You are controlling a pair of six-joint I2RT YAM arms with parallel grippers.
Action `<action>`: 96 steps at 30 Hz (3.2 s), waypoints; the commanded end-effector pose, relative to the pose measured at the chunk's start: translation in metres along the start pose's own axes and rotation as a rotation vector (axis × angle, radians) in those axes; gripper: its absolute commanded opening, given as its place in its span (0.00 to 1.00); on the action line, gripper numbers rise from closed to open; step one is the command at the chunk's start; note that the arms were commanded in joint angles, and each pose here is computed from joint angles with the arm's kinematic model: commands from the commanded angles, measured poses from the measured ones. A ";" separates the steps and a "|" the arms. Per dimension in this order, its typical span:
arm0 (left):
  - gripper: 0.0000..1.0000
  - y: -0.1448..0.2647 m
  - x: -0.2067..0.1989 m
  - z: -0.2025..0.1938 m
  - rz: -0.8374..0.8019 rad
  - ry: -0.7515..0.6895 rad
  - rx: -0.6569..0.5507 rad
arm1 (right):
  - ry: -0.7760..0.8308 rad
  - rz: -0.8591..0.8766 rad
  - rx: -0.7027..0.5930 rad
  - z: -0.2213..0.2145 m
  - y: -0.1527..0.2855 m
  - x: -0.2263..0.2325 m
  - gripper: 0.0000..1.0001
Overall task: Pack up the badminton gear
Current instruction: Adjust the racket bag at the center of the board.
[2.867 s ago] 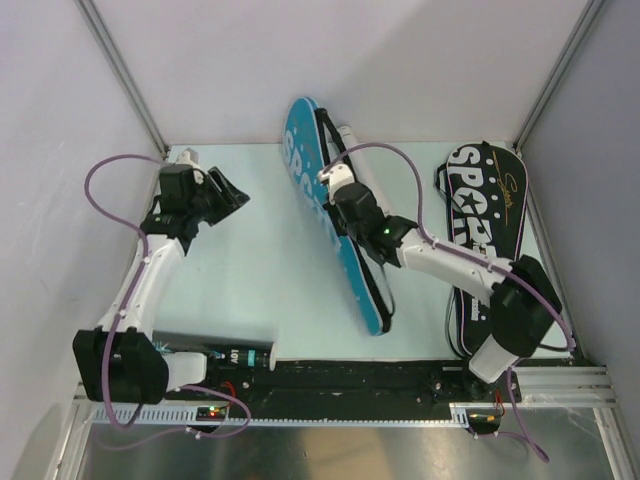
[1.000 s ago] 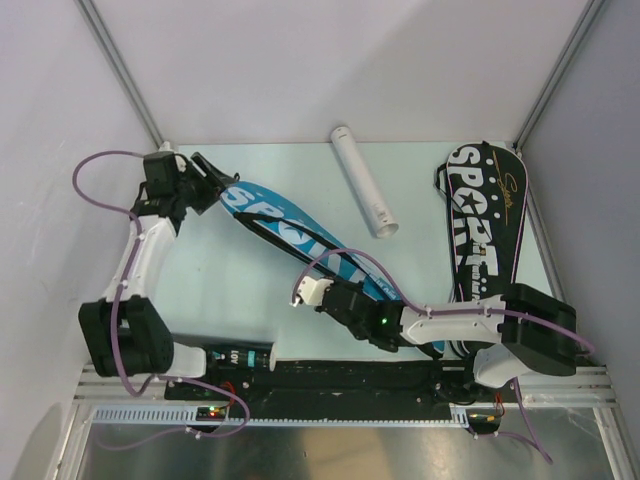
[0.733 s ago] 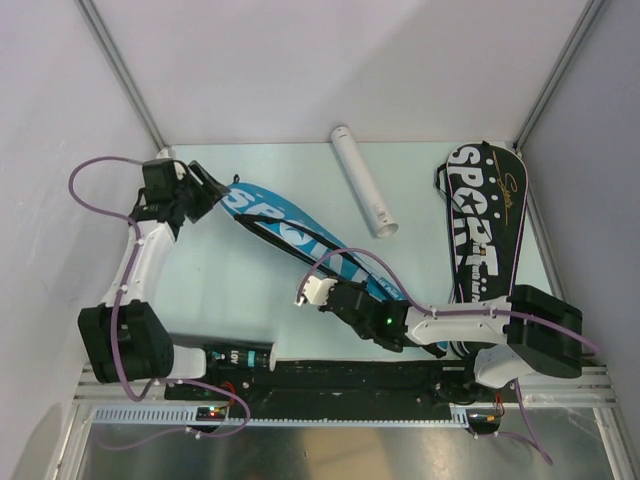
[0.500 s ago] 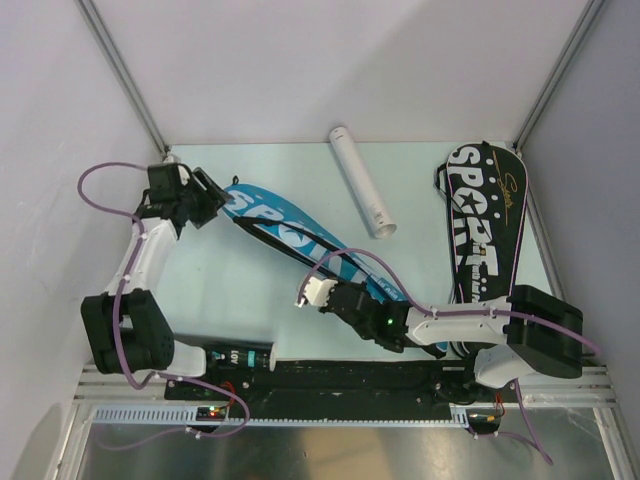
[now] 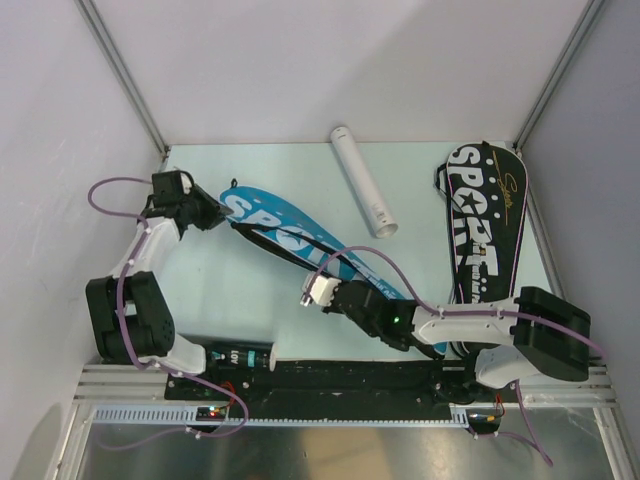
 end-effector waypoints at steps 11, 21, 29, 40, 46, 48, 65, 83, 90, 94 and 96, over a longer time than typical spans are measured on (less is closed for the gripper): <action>0.00 0.027 -0.012 0.004 -0.198 0.168 -0.076 | -0.452 0.170 -0.271 0.070 0.031 -0.038 0.46; 0.00 0.025 -0.006 -0.011 -0.267 0.207 -0.066 | -0.663 0.207 -0.241 0.047 0.006 -0.069 0.70; 0.00 0.027 -0.006 -0.013 -0.270 0.198 -0.069 | -0.704 0.358 -0.094 0.007 -0.010 -0.060 0.69; 0.00 0.029 -0.004 -0.008 -0.249 0.240 -0.149 | -0.715 0.403 -0.172 0.032 0.009 -0.059 0.01; 0.00 0.025 0.001 -0.011 -0.227 0.265 -0.188 | -0.656 0.549 -0.245 0.071 0.027 -0.016 0.00; 0.00 0.024 0.003 -0.012 -0.219 0.272 -0.198 | -0.628 0.574 -0.236 0.076 0.027 0.000 0.01; 0.00 0.024 0.007 -0.023 -0.233 0.386 -0.192 | -0.633 0.543 0.072 0.048 -0.001 0.051 0.21; 0.00 0.067 -0.004 -0.005 -0.240 0.329 -0.398 | -1.301 -0.120 0.216 0.031 0.076 -0.052 0.49; 0.00 0.087 0.000 0.010 -0.169 0.275 -0.525 | -1.476 -0.227 0.407 -0.031 0.113 -0.028 0.48; 0.00 0.094 0.011 0.014 -0.126 0.281 -0.589 | -1.500 -0.264 0.442 -0.051 0.122 -0.024 0.48; 0.00 0.096 0.012 0.014 -0.121 0.275 -0.593 | -1.497 -0.265 0.456 -0.056 0.125 -0.023 0.48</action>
Point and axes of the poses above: each gripper's point midway between its finger pads, its own y axis back along the fingers, its own x axis along the line the jaws close on, z = x × y, the point moved 7 cm from there along y, back along the fingers, and after that the axes turned 8 degrees about y, right-handed, at the moved point
